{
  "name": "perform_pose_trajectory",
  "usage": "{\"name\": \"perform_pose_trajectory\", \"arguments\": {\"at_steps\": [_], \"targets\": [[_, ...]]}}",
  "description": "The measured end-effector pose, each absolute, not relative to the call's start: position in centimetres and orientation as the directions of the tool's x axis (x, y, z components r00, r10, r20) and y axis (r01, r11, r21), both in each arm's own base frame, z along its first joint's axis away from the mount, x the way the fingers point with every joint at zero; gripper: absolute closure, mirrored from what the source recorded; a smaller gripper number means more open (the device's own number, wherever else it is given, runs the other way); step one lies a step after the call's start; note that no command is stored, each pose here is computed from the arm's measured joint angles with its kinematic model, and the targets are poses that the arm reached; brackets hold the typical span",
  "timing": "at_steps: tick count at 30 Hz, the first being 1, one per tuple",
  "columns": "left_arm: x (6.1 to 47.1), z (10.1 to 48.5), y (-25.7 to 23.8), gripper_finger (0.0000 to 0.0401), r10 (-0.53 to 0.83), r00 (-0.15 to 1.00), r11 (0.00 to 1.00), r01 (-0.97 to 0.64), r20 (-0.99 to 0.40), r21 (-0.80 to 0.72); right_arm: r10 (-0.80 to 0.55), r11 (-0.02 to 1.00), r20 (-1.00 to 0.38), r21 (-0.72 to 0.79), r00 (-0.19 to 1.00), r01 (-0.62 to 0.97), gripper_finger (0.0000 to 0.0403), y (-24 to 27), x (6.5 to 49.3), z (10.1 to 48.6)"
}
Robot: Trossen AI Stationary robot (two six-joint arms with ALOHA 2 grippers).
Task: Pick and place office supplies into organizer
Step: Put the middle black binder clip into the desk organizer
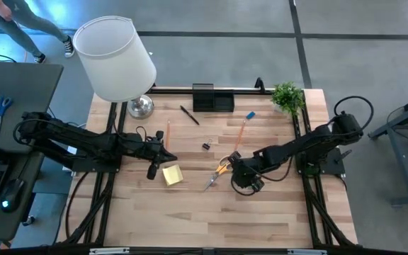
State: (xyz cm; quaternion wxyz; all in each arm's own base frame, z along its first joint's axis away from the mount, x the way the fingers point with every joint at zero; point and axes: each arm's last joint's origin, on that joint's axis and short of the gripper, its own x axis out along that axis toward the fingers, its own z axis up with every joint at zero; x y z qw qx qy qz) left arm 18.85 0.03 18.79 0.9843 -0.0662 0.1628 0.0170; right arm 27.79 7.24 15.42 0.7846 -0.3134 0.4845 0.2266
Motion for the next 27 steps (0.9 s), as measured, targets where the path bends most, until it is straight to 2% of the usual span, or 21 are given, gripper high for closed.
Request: {"name": "perform_pose_trajectory", "arguments": {"at_steps": [5, 20, 27], "targets": [[18.9, 18.8, 0.0, 0.04, 0.011, 0.946, 0.991, -0.055, -0.323, -0.125, 0.048, 0.705, -0.919, -0.247, 0.392, -0.665, 0.0179, 7.0, 28.0, 14.4], [18.8, 18.7, 0.0, 0.04, 0.011, 0.944, 0.991, -0.055, -0.329, -0.125, 0.05, 0.704, -0.944, -0.198, 0.326, -0.682, 0.0259, 7.0, 27.9, 13.5], [18.8, 18.7, 0.0, 0.04, 0.011, 0.944, 0.991, -0.055, -0.33, -0.125, 0.046, 0.777, -0.945, -0.171, 0.325, -0.606, 0.0257, 6.9, 27.7, 13.7]]}}
